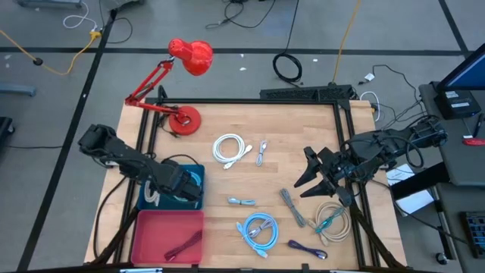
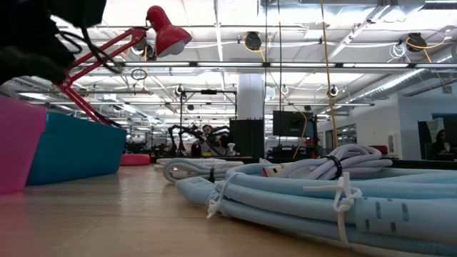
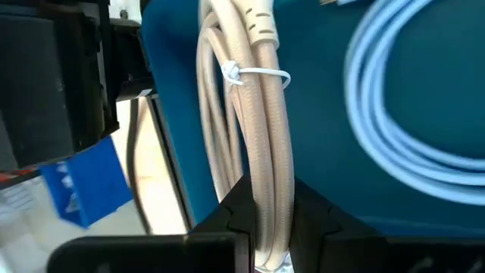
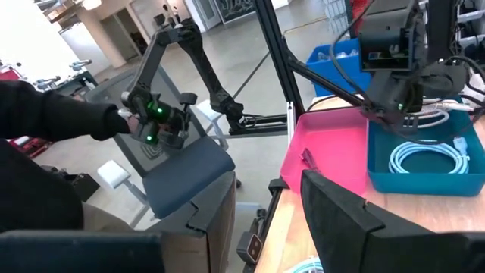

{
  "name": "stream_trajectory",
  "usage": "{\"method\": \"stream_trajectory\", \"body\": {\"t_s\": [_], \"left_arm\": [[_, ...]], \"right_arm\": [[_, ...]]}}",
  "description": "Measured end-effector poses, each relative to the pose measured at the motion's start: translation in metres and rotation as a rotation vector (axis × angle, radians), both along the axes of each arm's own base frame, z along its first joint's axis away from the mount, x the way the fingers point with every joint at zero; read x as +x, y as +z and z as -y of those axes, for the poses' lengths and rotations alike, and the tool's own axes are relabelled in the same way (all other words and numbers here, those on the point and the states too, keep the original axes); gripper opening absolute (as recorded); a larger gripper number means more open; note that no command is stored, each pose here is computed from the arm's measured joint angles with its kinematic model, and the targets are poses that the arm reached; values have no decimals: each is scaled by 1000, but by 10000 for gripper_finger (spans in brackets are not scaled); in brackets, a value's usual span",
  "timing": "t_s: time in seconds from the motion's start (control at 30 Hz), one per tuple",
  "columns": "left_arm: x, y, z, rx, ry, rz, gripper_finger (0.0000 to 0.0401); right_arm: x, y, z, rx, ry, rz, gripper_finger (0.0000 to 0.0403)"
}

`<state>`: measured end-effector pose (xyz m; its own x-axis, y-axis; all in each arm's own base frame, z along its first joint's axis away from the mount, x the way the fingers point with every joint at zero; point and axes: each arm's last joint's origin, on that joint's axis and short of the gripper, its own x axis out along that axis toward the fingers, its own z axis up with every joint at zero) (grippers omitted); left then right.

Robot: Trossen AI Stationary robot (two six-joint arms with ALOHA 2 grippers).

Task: Pick & Place USB Port
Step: Put the top brown HDMI cable into the blue bin, then put the white USB cable into the red bin

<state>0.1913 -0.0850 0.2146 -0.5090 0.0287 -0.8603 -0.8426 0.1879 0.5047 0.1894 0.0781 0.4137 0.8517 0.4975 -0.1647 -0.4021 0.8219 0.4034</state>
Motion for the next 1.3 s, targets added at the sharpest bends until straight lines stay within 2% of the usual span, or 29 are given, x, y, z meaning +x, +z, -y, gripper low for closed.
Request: {"method": "stream_trajectory", "body": {"t_s": [0.13, 0.27, 0.43, 0.8, 0.9, 1.03, 1.3], "left_arm": [[0, -5, -5, -34, -5, -17, 41], [2, -6, -8, -35, -14, 4, 83], [10, -9, -8, -24, -52, 96, 127], [27, -13, -8, -13, -52, 313, 170], [34, -9, -9, -11, -50, 439, 181], [44, 5, -10, 45, -63, 690, 183], [63, 65, -9, 241, -155, 1364, 184]], "right_arm": [[0, 0, 0, 3, -1, -2, 141], [0, 1, 0, 6, -1, 4, 141], [0, 1, 0, 6, -4, 5, 141], [0, 1, 0, 6, -5, 5, 141], [0, 1, 0, 12, -6, 2, 141], [0, 1, 0, 14, -7, 0, 141], [0, -2, 0, 16, -7, -29, 141]]}}
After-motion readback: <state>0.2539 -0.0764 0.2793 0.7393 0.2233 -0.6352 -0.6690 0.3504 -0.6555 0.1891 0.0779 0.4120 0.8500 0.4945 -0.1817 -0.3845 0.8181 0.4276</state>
